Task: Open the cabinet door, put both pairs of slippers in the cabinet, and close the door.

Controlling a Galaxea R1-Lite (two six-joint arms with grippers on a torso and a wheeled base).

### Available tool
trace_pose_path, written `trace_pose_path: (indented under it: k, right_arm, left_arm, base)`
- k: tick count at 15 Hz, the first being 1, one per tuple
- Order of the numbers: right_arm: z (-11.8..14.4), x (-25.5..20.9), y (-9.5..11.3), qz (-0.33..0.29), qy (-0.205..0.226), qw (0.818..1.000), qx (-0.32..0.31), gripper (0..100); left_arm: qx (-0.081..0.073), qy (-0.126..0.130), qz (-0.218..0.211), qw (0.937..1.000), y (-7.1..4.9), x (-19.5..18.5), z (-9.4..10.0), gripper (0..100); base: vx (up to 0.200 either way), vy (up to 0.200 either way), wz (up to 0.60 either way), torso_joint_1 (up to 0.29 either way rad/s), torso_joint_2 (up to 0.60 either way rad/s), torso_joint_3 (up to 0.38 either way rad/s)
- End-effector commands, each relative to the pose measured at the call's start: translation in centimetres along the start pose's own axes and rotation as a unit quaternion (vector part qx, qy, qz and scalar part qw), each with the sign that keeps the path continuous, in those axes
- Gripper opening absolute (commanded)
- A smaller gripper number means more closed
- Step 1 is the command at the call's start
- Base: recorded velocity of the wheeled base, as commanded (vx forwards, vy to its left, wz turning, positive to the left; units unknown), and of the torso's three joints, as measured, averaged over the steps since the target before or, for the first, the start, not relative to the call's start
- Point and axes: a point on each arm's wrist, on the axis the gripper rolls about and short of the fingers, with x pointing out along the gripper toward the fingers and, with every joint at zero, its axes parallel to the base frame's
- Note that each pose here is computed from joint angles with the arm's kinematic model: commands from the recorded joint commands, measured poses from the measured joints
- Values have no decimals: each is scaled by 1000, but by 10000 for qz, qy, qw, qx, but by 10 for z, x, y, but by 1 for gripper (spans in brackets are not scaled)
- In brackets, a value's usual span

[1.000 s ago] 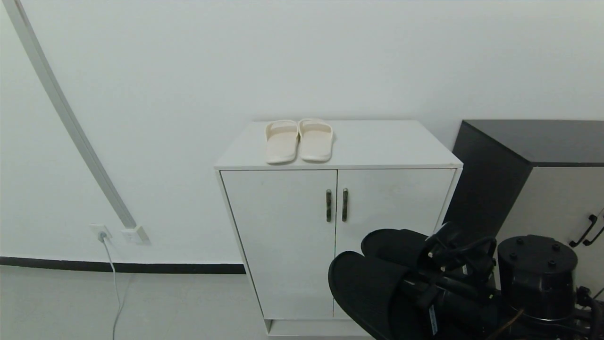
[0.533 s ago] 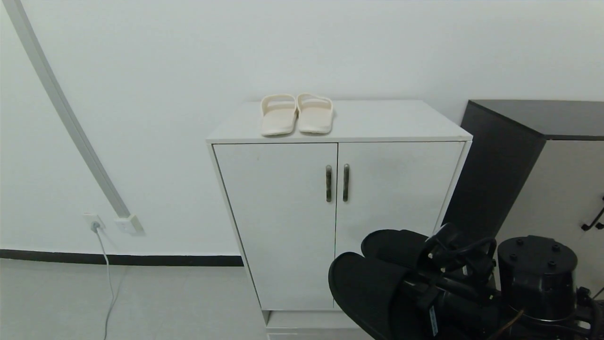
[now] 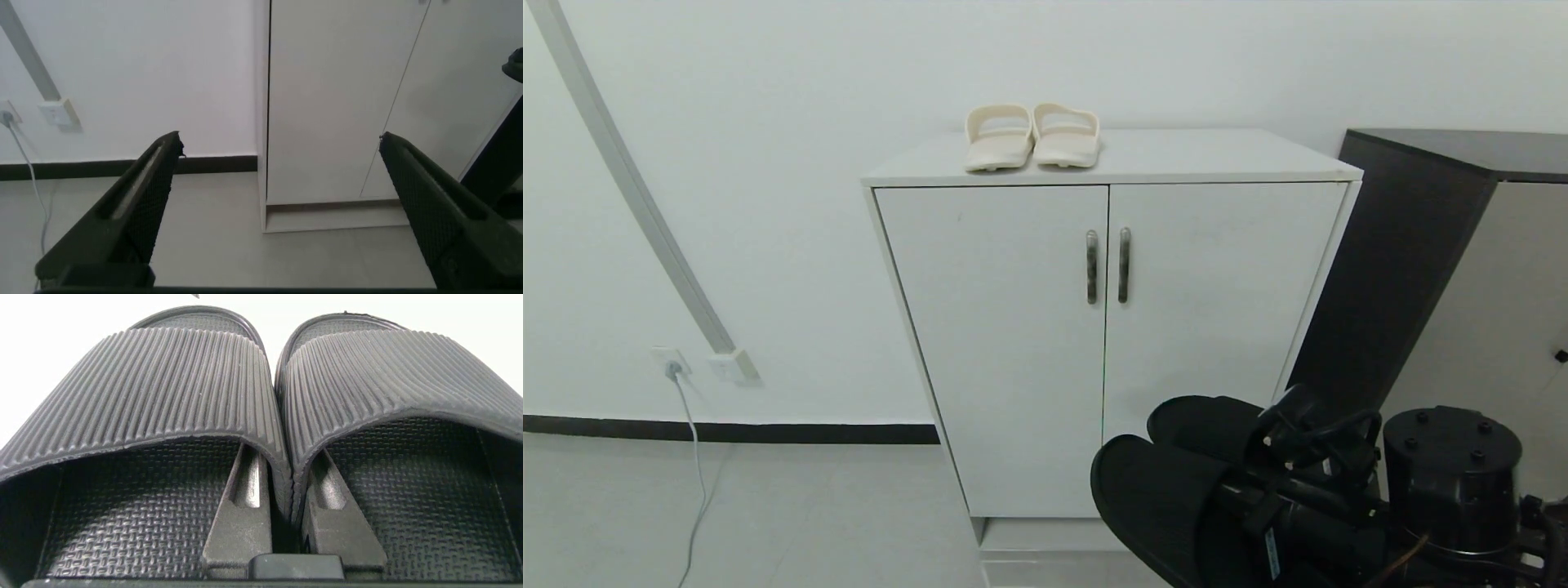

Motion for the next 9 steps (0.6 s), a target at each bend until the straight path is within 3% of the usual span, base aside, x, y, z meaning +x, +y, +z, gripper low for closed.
trace_pose_path:
  k: [1, 5, 9]
  right_arm:
    - [-1, 0, 0, 4, 14, 10000, -2, 0]
    - [-1, 0, 0, 4, 14, 10000, -2, 0]
    - [-3, -1, 0, -19, 60, 9999, -113, 0]
  left_arm:
    - [-14, -6, 11, 10000, 0, 0, 0, 100]
    - [-22, 2, 11, 10000, 0, 0, 0, 100]
    - [-29, -6, 11, 10000, 0, 0, 0, 100]
  base:
    - [0, 0, 0, -71, 452, 364]
    - [0, 0, 0, -35, 416, 375]
    - [0, 0, 0, -2, 67, 52]
